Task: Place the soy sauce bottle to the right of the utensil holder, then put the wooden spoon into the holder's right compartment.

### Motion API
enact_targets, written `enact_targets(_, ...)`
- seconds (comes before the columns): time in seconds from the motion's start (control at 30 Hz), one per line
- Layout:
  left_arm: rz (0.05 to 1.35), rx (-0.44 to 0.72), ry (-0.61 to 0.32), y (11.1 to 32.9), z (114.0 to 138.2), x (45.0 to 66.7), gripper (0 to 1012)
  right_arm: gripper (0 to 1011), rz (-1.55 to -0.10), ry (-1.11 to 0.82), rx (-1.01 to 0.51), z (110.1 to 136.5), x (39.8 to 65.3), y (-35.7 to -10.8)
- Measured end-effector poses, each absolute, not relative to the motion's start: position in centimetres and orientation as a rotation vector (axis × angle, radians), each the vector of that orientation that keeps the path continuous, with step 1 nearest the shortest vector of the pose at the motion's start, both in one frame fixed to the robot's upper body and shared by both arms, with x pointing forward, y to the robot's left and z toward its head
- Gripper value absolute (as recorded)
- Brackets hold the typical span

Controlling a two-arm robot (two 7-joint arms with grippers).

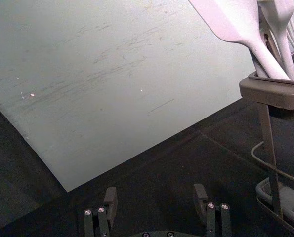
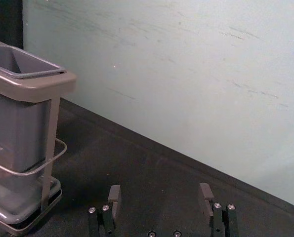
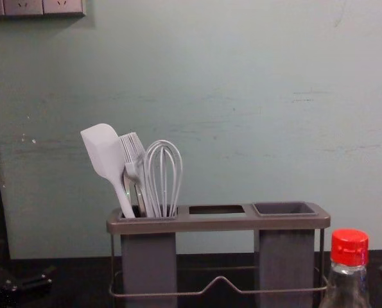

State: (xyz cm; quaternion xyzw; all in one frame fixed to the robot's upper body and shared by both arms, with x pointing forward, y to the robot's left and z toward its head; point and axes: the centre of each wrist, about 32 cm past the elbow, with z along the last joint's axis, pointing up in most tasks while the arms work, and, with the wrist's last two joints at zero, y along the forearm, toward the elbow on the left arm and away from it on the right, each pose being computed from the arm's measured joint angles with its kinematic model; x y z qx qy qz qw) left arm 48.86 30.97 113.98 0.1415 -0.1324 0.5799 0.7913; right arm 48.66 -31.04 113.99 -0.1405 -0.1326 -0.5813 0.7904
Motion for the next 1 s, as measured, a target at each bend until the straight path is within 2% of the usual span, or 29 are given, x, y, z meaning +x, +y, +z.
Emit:
enact_targets(0.37, 1.248, 0.304, -0.285, 31.0, 114.0, 48.9, 1005, 1003, -1.256, -0.299, -0.319, 114.3, 46.6, -31.4)
enact_targets(1.0, 1.248, 0.304, -0.285, 31.0, 114.0, 48.9, 1005, 1003, -1.222, -0.307, -0.294, 114.8, 40.4, -32.3)
